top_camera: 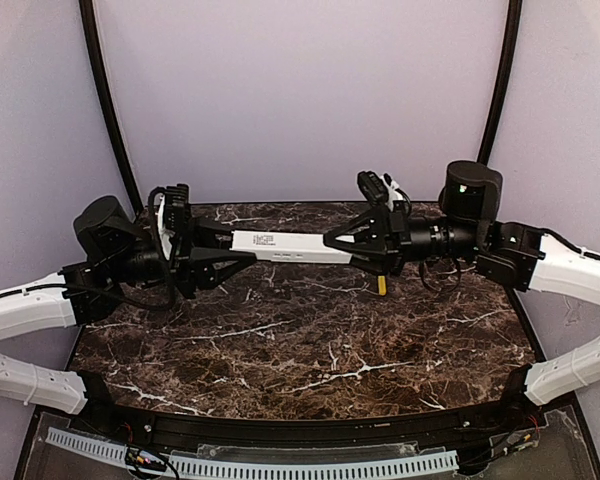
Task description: Unload the batteries from the remote control
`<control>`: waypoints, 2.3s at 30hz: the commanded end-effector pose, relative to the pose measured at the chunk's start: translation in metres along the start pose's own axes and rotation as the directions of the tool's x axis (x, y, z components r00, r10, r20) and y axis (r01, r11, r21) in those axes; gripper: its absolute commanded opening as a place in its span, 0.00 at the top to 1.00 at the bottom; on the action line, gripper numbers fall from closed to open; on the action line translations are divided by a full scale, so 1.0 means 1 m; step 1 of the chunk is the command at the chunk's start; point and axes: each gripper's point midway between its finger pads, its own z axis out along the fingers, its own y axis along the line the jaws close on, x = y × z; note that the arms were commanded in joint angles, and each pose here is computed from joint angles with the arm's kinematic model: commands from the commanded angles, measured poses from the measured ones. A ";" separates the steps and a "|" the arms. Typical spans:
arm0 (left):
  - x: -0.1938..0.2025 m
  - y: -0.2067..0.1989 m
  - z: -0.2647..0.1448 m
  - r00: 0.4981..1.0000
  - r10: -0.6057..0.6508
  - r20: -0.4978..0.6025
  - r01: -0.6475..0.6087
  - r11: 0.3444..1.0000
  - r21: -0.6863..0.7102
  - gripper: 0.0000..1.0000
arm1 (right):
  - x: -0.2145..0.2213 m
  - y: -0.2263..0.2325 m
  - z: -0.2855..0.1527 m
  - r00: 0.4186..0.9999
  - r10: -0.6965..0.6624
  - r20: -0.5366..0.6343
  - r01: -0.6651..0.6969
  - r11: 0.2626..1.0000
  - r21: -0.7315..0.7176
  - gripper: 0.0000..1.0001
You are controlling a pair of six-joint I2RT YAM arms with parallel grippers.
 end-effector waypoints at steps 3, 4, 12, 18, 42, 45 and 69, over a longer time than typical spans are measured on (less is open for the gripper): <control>-0.018 -0.001 -0.011 0.997 -0.012 0.079 0.015 0.999 -0.041 1.00 | 0.000 -0.008 -0.006 0.999 0.004 0.038 -0.005 1.000 0.030 0.73; -0.019 -0.001 -0.012 0.996 -0.014 0.083 0.018 0.999 -0.047 1.00 | 0.000 -0.009 -0.007 0.999 0.005 0.041 -0.006 0.999 0.032 0.72; -0.021 0.000 -0.015 0.996 -0.021 0.088 0.027 0.998 -0.064 1.00 | 0.003 -0.009 -0.012 0.999 0.001 0.046 -0.003 1.000 0.028 0.53; -0.019 0.001 -0.015 0.997 -0.028 0.074 0.033 0.997 -0.069 1.00 | 0.003 -0.011 -0.019 0.998 0.002 0.063 -0.005 0.999 0.037 0.45; 0.015 -0.004 -0.022 1.000 -0.015 -0.001 0.015 0.996 -0.084 1.00 | 0.003 -0.019 -0.047 0.992 0.005 0.127 -0.019 0.993 0.114 0.35; 0.019 -0.006 -0.022 1.000 0.006 -0.009 -0.007 0.997 -0.077 1.00 | 0.003 -0.024 -0.043 0.993 0.031 0.117 -0.045 0.992 0.121 0.35; 0.039 0.023 -0.012 0.979 0.172 0.109 -0.164 0.983 -0.084 1.00 | -0.007 -0.030 -0.025 0.987 0.129 0.100 -0.143 0.979 0.147 0.37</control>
